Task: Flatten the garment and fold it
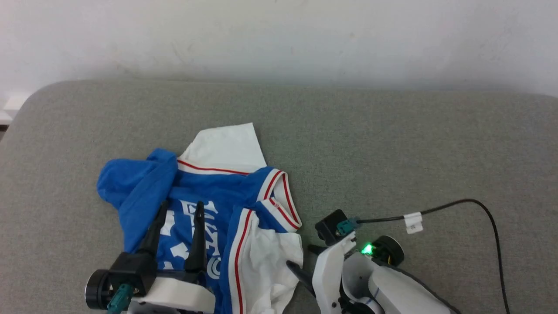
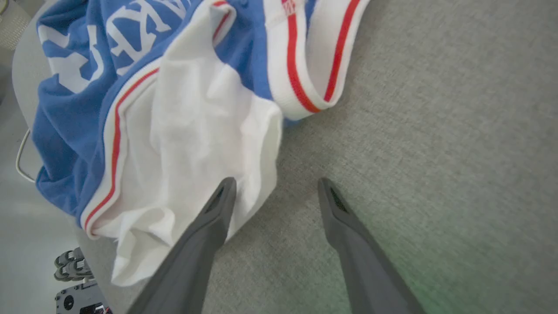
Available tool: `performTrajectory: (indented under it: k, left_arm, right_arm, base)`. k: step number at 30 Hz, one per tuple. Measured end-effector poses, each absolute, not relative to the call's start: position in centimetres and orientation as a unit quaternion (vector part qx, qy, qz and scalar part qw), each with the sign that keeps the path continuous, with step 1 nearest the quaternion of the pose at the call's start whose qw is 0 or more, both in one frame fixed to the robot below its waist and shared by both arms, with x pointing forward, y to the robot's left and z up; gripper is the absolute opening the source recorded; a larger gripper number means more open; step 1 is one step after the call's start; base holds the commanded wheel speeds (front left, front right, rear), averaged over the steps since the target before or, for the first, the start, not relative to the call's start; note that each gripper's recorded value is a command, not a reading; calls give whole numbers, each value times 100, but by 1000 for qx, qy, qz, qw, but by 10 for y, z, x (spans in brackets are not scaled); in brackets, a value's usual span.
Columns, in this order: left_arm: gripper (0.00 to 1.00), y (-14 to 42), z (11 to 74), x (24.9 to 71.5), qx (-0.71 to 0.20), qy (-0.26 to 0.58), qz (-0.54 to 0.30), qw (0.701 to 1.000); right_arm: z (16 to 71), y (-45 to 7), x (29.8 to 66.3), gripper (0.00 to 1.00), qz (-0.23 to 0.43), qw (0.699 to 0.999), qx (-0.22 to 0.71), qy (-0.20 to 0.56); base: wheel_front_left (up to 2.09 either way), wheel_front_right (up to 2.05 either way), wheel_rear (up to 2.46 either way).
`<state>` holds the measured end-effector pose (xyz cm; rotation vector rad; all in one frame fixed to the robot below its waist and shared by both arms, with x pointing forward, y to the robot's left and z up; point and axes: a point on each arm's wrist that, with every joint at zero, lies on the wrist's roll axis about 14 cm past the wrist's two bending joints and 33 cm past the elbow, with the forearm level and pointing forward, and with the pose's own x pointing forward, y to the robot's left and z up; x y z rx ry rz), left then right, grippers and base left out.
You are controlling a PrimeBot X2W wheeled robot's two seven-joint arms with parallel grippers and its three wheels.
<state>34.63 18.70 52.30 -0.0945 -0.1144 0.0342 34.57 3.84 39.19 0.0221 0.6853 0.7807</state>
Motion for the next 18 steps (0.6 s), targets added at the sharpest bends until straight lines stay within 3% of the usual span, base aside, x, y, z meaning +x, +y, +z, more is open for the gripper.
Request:
performTrajectory:
  k: [3,5,6,7,12,18]
  left_arm:
    - [100,188,518,351,-46,-51,18,997]
    - [100,188,515,354,-45,-45,20,998]
    - [100,188,512,354,-45,-42,21,998]
    - [100,188,510,355,-45,-39,21,998]
    - [100,192,509,357,-43,-38,28,998]
    - [100,193,516,358,-45,-50,29,997]
  right_arm:
    - [380,44,345,100,387,850,-13,356]
    - [371,47,342,57,399,831,-38,386]
    - [370,48,343,32,404,824,-48,395]
    - [368,49,343,0,406,817,-53,406]
    - [365,56,337,0,416,795,-49,439]
    - [385,40,363,0,386,842,-10,377]
  base:
    - [0,0,0]
    - [0,0,0]
    - [0,0,0]
    - [0,0,0]
    - [0,0,0]
    - [0,0,0]
